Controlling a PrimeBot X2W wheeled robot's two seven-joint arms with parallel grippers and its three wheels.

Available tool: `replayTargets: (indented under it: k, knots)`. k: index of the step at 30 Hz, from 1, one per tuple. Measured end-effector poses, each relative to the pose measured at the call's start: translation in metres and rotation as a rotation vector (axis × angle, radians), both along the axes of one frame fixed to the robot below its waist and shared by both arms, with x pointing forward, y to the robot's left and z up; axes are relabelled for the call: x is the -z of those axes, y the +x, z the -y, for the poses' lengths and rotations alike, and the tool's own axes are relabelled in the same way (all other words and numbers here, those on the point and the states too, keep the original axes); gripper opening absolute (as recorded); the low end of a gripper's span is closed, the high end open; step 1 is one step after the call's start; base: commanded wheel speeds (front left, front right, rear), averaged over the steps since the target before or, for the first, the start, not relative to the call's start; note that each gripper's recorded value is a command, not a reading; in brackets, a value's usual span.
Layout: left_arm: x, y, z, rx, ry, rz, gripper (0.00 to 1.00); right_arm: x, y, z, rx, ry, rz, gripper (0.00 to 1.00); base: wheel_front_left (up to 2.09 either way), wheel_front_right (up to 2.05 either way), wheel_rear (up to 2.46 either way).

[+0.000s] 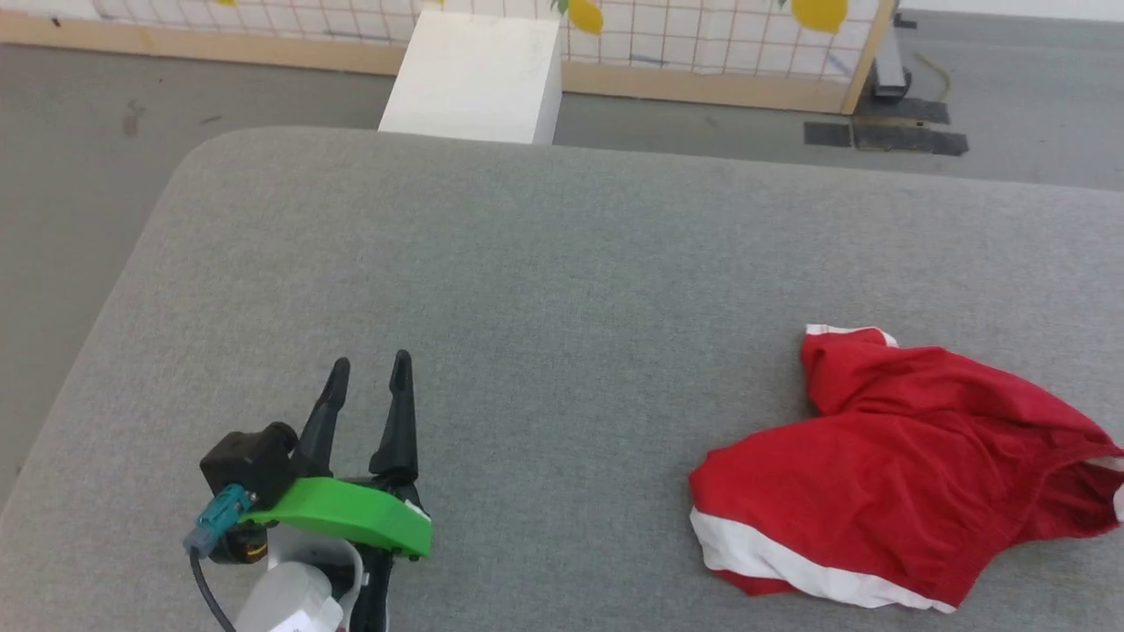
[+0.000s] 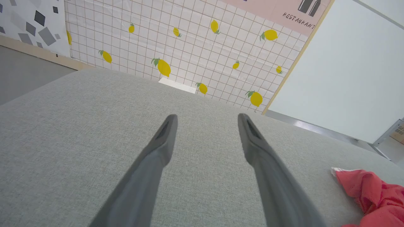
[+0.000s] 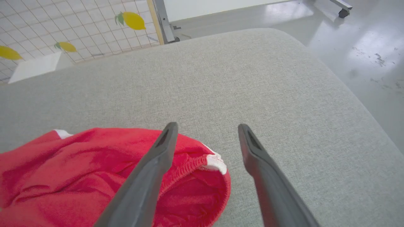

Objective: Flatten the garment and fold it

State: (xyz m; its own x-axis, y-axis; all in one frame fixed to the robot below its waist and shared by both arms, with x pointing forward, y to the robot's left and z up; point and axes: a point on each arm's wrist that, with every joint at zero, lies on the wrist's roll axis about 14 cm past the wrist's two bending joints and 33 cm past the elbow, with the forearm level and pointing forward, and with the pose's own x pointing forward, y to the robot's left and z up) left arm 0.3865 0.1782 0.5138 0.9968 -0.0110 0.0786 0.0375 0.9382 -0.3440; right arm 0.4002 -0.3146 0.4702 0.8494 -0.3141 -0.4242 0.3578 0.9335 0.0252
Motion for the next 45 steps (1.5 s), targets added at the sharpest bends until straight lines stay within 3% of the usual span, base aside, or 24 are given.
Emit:
replayTargets:
  k: [4,9,16,20,25,32,37,38,39,45]
  knots:
    - [-0.004,0.001,0.008,0.023,-0.003,0.010,1.00,-0.023,0.000,-0.006,-0.013,0.061,0.160,1.00,0.00,0.00,0.00]
    - [-0.006,0.003,0.026,0.079,-0.016,-0.002,1.00,-0.017,-0.020,-0.010,-0.010,0.119,0.222,1.00,0.00,0.00,0.00]
    - [-0.020,0.027,0.115,0.364,-0.031,-0.071,1.00,-0.007,-0.039,-0.009,0.003,0.145,0.232,1.00,0.00,0.00,0.00]
    - [-0.007,0.033,0.170,0.561,0.033,-0.218,1.00,-0.003,-0.041,-0.008,0.007,0.143,0.221,1.00,0.00,0.00,0.00]
    - [0.042,0.015,0.213,0.763,0.202,-0.479,1.00,-0.001,-0.044,-0.006,0.015,0.138,0.217,1.00,0.00,0.00,0.00]
    - [0.099,-0.022,0.232,0.906,0.347,-0.720,1.00,0.007,-0.056,0.007,0.060,0.131,0.202,1.00,0.00,0.00,0.00]
    - [0.116,-0.039,0.238,0.967,0.347,-0.808,1.00,0.011,-0.059,0.011,0.077,0.127,0.193,1.00,0.00,0.00,0.00]
    - [0.117,-0.042,0.240,0.977,0.347,-0.811,0.40,0.011,-0.059,0.012,0.079,0.127,0.191,1.00,0.00,0.00,0.00]
    - [0.116,-0.043,0.241,0.983,0.337,-0.810,0.00,0.012,-0.059,0.012,0.079,0.126,0.192,1.00,0.00,0.00,0.00]
    - [0.086,-0.027,0.247,0.935,0.133,-0.691,0.00,0.013,-0.051,0.003,0.052,0.133,0.195,1.00,0.00,0.00,0.00]
